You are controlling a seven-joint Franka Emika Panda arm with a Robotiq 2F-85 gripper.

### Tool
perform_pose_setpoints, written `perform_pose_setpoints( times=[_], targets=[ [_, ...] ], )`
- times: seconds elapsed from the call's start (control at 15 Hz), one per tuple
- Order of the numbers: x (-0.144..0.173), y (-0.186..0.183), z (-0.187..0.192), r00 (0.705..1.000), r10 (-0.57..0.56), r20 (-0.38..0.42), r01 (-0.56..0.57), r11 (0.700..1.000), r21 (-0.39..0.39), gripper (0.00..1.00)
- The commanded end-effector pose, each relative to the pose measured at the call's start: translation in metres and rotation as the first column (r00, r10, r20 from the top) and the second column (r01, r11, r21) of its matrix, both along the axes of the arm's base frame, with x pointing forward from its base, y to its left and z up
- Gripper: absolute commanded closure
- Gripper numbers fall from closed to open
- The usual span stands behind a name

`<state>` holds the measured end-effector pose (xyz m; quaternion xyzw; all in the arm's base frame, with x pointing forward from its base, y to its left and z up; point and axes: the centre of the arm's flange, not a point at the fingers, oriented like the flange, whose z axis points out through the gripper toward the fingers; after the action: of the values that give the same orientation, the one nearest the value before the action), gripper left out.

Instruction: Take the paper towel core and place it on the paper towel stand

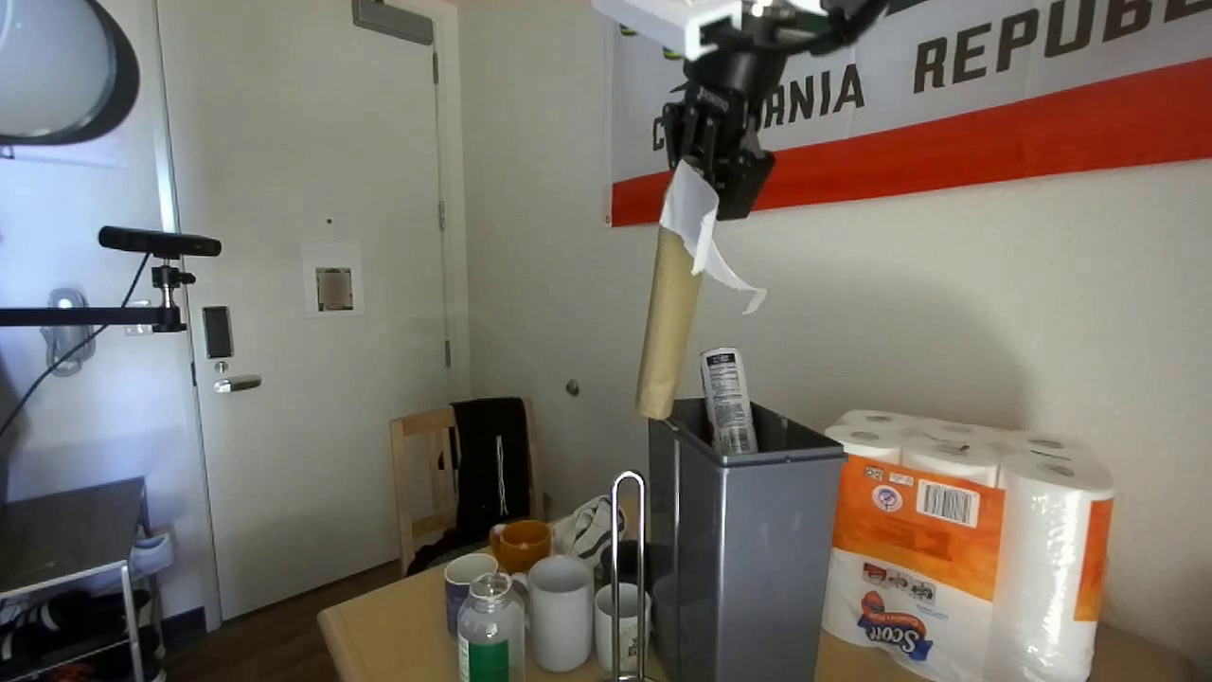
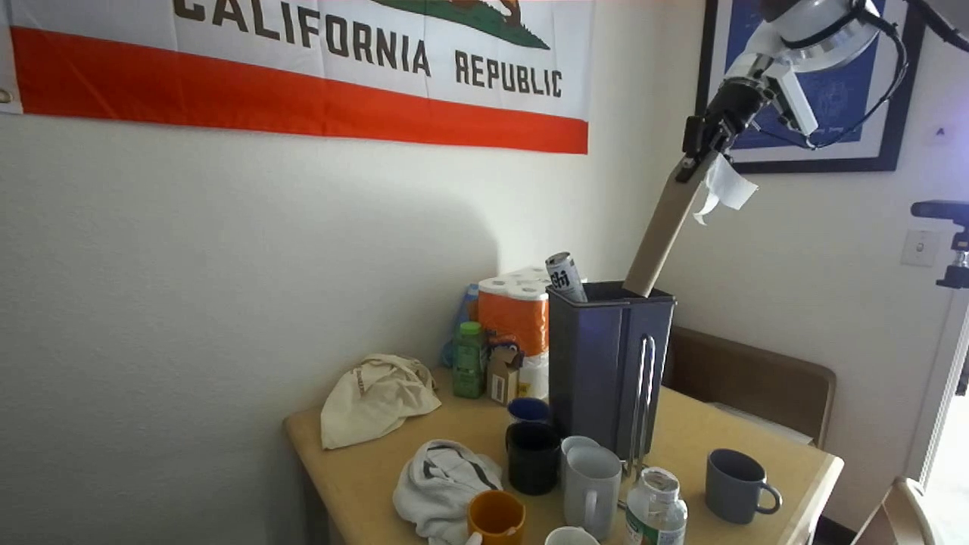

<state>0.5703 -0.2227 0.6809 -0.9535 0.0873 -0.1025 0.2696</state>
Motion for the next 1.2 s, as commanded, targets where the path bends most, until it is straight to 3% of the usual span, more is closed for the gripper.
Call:
perform_pose_setpoints(
  times=[0.0,0.4,1.13],
  targets=[
    [-0.001,0.027,0.059,0.995,0.023,-0.101,-0.034,0.993,-0.113,0.97],
    [-0.011,0.071,0.075,0.973,0.079,-0.215,-0.128,0.966,-0.224,0.97],
    [0.005,0.080,0.016,0.989,0.081,-0.122,-0.111,0.960,-0.257,0.97]
  ],
)
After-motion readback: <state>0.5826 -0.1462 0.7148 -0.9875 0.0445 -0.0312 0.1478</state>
